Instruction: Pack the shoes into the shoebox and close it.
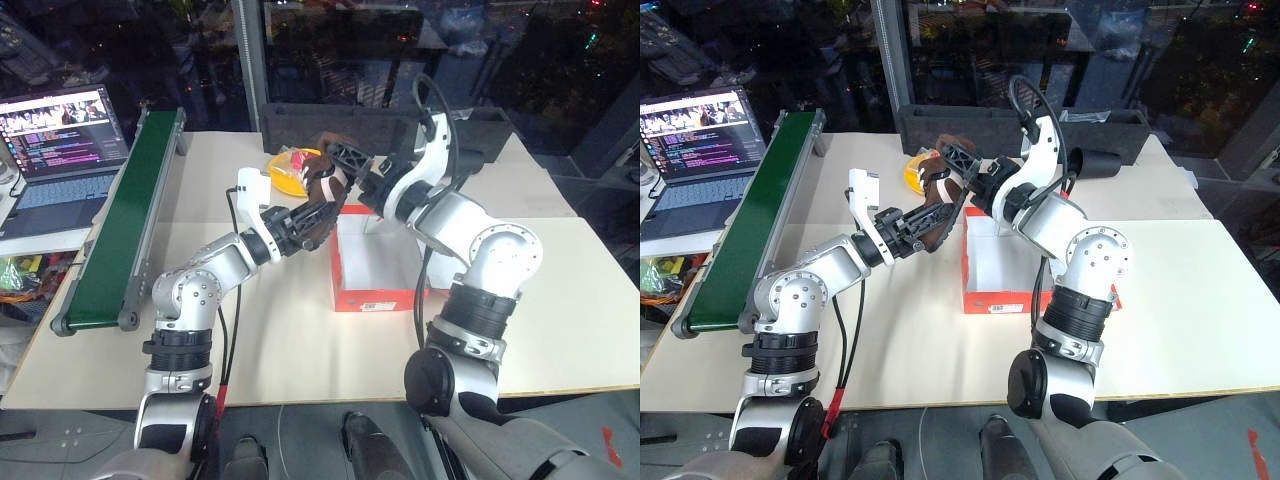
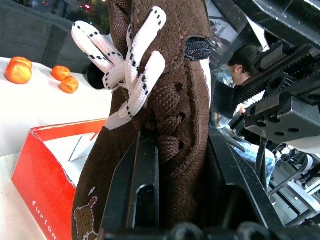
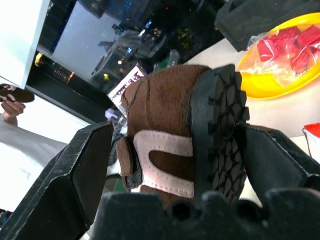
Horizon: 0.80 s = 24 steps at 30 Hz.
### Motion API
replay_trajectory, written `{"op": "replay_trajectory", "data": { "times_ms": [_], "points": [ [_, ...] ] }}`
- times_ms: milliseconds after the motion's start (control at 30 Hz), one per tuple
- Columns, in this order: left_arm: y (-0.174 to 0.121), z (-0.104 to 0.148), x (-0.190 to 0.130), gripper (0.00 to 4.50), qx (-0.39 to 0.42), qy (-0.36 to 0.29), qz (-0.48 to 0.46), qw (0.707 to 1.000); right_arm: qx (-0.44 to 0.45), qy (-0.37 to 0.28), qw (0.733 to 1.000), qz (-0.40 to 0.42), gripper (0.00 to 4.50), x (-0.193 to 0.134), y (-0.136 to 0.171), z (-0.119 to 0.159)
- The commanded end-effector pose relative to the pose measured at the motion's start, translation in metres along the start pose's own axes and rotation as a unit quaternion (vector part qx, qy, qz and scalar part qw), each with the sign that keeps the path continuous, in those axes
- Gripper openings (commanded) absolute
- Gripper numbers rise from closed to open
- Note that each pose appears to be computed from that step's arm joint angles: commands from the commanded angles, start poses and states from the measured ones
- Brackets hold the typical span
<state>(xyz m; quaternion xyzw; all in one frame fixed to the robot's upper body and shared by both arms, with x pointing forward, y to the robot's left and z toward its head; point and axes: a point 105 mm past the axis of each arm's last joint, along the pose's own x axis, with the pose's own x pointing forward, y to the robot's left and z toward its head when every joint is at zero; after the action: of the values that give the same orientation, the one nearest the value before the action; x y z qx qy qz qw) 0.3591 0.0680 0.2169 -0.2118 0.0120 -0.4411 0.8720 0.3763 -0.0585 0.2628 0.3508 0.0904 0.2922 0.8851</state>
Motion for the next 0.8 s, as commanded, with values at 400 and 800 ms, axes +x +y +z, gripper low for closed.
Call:
{"op": "replay_trajectory", "data": {
  "times_ms": [400,800],
  "points": [
    [-0.0089,0.0105,0.0013,0.77,0.053,-0.01,-0.004,0.999,-0.021,-0.014,1.0,0.001,1.53,-0.0006,0.0024,0.0013],
    [-0.0087,0.01,0.0023,0.77,0.053,-0.01,-0.003,0.999,-0.011,-0.043,0.999,-0.011,1.04,-0.0029,-0.0008,0.0055]
  ]
}}
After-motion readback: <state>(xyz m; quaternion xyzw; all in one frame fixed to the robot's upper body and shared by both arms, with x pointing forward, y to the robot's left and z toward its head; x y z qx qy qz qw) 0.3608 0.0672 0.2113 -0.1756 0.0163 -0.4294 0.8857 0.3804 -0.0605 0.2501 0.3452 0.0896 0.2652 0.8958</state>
